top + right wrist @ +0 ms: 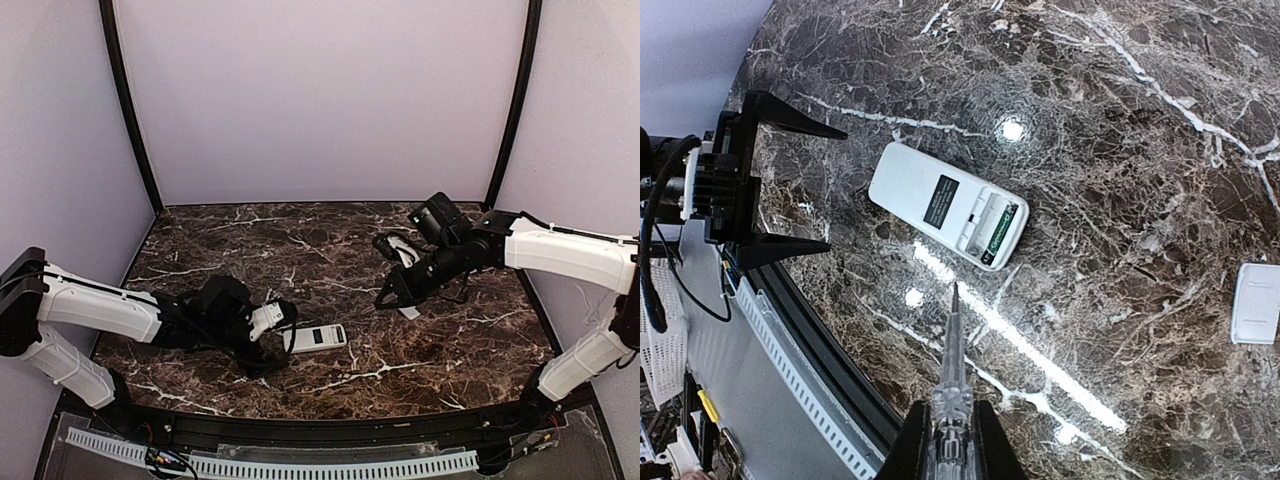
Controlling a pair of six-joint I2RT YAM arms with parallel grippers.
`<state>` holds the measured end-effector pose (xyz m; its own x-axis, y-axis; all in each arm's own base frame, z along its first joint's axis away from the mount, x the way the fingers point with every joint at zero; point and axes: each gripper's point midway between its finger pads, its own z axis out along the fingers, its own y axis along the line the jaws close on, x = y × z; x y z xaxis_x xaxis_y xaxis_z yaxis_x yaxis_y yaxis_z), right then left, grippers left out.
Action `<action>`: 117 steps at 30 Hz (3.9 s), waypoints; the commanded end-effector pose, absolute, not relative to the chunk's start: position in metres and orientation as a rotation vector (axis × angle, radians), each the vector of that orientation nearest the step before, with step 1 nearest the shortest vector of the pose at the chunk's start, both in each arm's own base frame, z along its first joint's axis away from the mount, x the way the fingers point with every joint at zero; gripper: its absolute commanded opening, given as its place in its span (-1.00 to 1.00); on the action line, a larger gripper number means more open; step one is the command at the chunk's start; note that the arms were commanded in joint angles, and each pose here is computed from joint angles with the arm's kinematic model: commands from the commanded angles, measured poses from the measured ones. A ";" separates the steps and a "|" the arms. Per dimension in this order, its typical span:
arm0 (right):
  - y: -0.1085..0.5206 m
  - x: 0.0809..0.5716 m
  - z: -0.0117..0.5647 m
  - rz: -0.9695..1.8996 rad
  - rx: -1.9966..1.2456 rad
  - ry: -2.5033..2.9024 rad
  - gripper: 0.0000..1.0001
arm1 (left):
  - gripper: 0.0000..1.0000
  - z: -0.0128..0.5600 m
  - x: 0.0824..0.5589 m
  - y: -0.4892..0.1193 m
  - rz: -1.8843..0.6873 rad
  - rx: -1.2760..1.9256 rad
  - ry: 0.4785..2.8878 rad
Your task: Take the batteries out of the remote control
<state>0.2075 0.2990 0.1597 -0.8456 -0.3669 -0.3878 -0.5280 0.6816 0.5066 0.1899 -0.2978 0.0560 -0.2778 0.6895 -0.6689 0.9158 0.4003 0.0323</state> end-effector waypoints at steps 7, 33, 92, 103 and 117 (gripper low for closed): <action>0.299 0.209 0.170 0.939 -0.712 2.610 -1.00 | 0.88 0.041 0.200 -0.322 -0.485 1.467 1.985; 0.300 0.210 0.160 0.940 -0.716 2.624 -1.00 | 0.70 0.023 0.224 -0.338 -0.621 1.546 2.013; 0.336 0.197 0.179 0.835 -0.972 2.603 -1.00 | -0.99 0.075 0.187 -0.332 -0.580 1.439 2.052; 0.340 0.197 0.183 0.802 -0.980 2.600 -1.00 | -0.99 0.077 0.194 -0.327 -0.518 1.422 2.057; 0.355 0.199 0.171 0.693 -0.993 2.633 -1.00 | -0.99 0.076 0.199 -0.324 -0.475 1.411 2.056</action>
